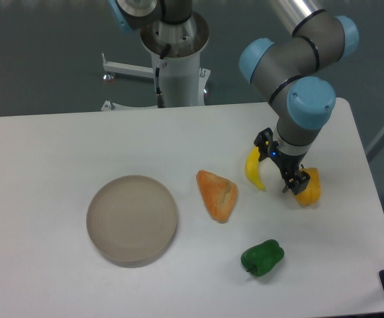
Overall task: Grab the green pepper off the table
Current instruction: 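Lift the gripper away from the yellow pepper and open it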
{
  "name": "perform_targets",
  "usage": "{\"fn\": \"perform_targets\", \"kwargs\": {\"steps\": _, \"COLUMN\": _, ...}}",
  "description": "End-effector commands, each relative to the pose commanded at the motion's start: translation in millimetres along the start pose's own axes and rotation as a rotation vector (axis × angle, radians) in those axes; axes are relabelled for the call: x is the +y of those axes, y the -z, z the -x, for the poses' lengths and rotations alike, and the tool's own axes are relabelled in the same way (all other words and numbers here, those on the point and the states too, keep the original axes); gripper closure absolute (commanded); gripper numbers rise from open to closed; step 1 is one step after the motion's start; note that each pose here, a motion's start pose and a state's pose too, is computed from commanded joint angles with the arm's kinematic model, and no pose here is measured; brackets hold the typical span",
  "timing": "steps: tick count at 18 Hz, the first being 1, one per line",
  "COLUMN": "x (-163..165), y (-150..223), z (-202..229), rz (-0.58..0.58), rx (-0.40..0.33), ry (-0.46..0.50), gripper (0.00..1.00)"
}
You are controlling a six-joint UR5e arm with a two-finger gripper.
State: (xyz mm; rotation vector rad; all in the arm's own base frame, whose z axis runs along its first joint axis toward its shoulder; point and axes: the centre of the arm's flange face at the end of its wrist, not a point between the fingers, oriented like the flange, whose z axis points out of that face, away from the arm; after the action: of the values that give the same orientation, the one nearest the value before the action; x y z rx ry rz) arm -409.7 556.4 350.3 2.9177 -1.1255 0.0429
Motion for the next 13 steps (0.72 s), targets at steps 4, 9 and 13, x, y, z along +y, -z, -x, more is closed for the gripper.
{"fn": "perform_targets", "kwargs": {"steps": 4, "x": -1, "y": 3, "z": 1, "rz": 0.012, "rx": -0.008, "ry": -0.001, "gripper": 0.0}}
{"fn": "perform_targets", "kwargs": {"steps": 9, "x": -2, "y": 4, "z": 11, "rz": -0.013, "rx": -0.039, "ry": 0.02, "gripper": 0.0}}
{"fn": "perform_targets", "kwargs": {"steps": 13, "x": -10, "y": 0, "z": 41, "rz": -0.037, "rx": -0.081, "ry": 0.058, "gripper": 0.0}}
